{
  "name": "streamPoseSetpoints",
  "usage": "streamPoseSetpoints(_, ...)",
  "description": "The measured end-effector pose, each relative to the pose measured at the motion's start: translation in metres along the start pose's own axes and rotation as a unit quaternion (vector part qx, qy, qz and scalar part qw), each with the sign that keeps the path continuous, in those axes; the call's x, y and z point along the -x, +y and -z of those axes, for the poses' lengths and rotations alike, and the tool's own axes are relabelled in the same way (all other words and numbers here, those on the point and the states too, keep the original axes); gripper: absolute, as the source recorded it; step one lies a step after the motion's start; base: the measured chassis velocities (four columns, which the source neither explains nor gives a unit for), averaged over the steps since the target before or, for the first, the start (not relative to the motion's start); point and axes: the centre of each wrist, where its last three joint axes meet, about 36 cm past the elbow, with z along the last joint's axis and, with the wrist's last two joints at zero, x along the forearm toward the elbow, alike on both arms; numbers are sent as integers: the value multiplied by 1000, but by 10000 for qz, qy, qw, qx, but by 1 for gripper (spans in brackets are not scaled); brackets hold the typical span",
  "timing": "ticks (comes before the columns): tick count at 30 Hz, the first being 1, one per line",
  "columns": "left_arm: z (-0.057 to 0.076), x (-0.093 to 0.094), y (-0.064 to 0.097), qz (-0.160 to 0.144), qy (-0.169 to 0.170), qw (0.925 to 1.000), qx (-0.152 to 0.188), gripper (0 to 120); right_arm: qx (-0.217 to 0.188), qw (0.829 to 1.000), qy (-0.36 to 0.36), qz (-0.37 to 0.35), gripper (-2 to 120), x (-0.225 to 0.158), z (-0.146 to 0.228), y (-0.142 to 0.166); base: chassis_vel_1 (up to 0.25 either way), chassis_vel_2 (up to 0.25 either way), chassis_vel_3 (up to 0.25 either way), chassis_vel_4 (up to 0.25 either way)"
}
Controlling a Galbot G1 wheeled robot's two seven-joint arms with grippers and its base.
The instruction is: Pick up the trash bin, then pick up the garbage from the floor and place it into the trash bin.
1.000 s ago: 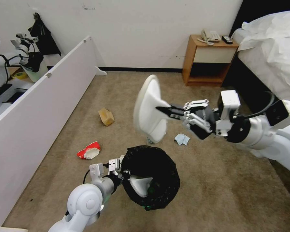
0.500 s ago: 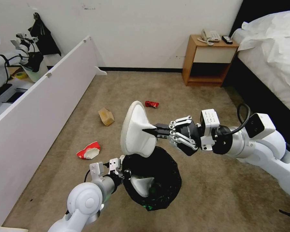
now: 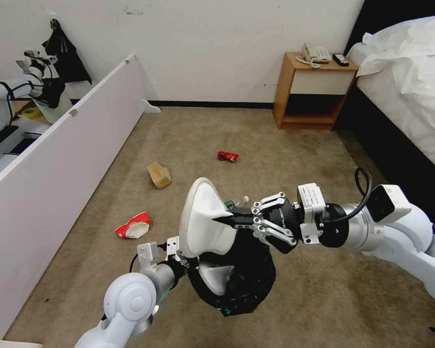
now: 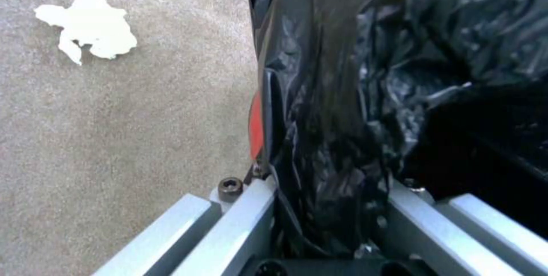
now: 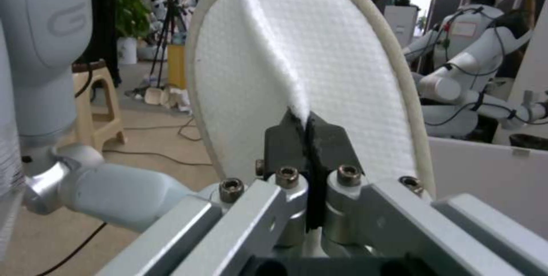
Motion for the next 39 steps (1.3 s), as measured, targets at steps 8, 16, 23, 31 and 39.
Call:
streamPoseSetpoints(8, 1, -3, 0, -16, -46, 10000, -8, 0, 117, 9998, 111, 87, 0, 0, -3, 5, 0, 0, 0, 0)
streamPoseSetpoints(16, -1, -7, 0, -17, -45, 10000, -16, 0, 213, 9995, 212, 113, 0, -1, -15, 6, 0, 0, 0, 0)
streamPoseSetpoints(23, 1, -8, 1, -13, -70, 10000, -13, 0, 259, 9993, 241, 133, 0, -1, -19, 7, 0, 0, 0, 0)
streamPoseSetpoints(31, -2, -9, 1, -66, -58, 9999, -50, 0, 303, 9988, 379, 86, 0, -11, -37, -1, 0, 0, 0, 0)
streamPoseSetpoints(39, 0, -12, 3, -74, -85, 9999, -39, 0, 335, 9984, 459, 16, 0, -19, -51, -8, 0, 0, 0, 0)
